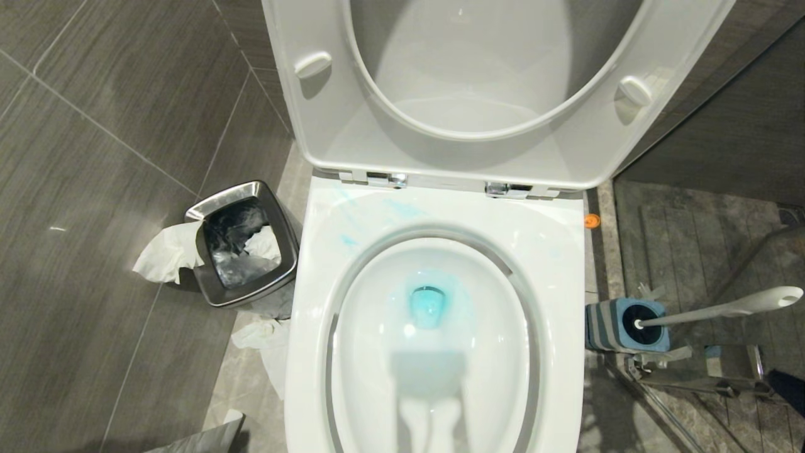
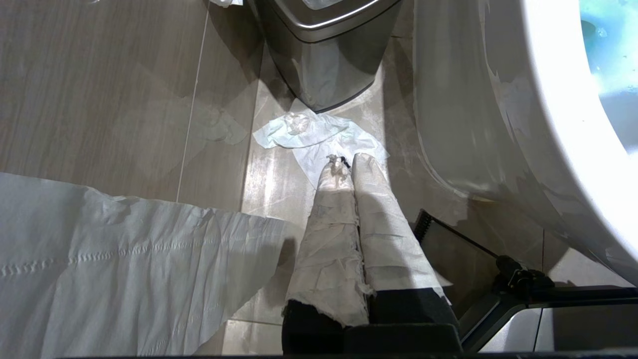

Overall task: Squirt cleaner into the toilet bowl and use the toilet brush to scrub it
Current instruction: Scrub the toilet bowl

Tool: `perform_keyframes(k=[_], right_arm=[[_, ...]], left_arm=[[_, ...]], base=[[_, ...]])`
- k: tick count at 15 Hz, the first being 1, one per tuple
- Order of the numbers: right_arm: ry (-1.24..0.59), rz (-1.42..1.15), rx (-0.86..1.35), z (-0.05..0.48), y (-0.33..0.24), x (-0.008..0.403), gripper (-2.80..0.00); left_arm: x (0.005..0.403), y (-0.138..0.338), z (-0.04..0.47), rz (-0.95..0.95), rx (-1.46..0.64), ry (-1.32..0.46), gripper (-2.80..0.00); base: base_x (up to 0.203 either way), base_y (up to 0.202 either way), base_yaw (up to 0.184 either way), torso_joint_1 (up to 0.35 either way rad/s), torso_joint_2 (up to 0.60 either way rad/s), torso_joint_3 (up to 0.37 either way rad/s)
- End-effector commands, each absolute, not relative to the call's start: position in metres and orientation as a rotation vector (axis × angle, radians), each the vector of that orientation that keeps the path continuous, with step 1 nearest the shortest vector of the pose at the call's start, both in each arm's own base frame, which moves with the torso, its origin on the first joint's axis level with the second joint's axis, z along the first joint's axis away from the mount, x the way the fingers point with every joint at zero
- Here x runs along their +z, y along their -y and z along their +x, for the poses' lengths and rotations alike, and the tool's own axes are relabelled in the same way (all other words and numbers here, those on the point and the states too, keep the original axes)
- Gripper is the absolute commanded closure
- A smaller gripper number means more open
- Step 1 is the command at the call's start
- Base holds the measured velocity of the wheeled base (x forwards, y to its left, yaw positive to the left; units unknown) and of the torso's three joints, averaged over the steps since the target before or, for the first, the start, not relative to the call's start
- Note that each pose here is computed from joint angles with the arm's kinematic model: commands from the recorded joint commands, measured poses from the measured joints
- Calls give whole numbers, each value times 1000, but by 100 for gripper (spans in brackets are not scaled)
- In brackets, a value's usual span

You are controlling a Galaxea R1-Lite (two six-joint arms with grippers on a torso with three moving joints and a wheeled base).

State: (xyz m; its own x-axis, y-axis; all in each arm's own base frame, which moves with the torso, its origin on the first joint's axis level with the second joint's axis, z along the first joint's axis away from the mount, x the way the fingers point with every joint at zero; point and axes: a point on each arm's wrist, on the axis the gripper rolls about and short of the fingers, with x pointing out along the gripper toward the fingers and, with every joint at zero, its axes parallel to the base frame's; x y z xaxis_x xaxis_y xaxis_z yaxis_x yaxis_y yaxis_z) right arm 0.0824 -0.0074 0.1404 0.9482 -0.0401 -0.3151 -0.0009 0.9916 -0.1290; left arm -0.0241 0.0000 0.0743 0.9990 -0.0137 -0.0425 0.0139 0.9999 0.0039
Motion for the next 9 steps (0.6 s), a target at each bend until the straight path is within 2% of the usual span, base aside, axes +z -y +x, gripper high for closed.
perform_keyframes(k=[1,4,9], right_arm=[[-357,-94,-64,61,7,117,0],[-474,-67,-189,52,9,104,0],[-600,-36,-244,66,12,99,0]], left_arm=[[74,0,-24,5,-12,-43,0],[74,0,-24,5,-12,-43,0],[74,0,-24,5,-14,-43,0]], base=[[0,0,0,0,0,0],[0,0,0,0,0,0],[0,0,0,0,0,0]])
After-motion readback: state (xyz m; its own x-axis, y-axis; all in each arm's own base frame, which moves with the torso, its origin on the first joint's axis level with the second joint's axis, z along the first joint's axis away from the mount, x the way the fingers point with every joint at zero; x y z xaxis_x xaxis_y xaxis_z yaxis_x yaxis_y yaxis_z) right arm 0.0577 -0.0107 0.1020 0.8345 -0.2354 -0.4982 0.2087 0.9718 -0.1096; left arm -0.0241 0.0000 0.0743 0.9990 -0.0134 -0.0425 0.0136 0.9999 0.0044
